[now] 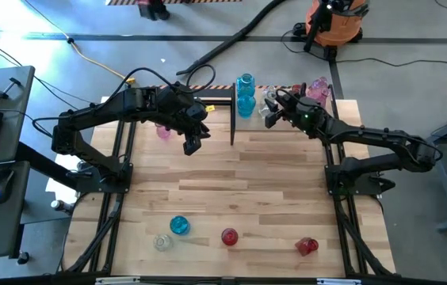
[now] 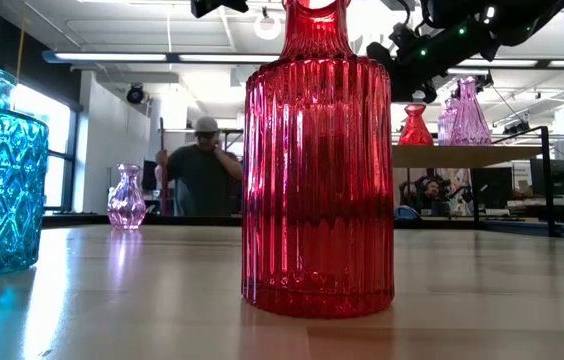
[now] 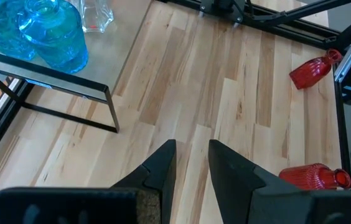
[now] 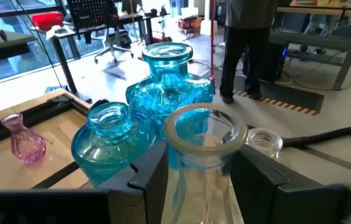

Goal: Sort vases onto shelf
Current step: Put the top transparent vase on the shelf aligned with the other transparent vase, then put the left red vase on the shelf aligned with the other red vase

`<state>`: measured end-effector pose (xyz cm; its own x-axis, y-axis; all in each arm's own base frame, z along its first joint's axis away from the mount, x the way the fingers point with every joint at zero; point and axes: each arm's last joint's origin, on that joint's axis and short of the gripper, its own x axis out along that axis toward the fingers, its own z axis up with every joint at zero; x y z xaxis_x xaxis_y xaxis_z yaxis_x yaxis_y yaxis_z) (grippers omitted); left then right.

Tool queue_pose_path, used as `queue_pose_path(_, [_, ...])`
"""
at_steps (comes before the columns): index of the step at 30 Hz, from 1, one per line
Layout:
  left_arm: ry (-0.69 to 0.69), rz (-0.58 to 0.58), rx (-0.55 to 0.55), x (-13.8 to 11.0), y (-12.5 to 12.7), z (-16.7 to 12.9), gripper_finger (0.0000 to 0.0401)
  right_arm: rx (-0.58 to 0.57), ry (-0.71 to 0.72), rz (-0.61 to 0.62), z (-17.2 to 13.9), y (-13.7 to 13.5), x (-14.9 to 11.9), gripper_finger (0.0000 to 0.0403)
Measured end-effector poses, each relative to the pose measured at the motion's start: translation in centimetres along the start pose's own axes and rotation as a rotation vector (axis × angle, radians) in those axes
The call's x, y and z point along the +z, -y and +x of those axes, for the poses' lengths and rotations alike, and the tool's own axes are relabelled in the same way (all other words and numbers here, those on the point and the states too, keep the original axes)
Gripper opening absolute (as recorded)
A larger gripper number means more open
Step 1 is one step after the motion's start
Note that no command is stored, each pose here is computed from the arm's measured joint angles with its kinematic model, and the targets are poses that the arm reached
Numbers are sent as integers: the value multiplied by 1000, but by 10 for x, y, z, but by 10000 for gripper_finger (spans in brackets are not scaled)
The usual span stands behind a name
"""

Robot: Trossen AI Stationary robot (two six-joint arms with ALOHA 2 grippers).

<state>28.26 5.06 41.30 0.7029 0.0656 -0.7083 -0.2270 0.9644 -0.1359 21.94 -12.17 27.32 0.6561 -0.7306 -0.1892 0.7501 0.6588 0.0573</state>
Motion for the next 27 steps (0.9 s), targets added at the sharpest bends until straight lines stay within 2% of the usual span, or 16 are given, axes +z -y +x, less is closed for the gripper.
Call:
queue_pose_path(8, [0,0,0,0,0,0,86,-10,-77,-13,0,0,-3,142])
queue_pose_path(14, [0,0,0,0,0,0,86,-8,-75,-11,-1,0,-2,142])
queue_pose_path(27, [0,0,0,0,0,0,86,6,-76,16,-27,5,8,142])
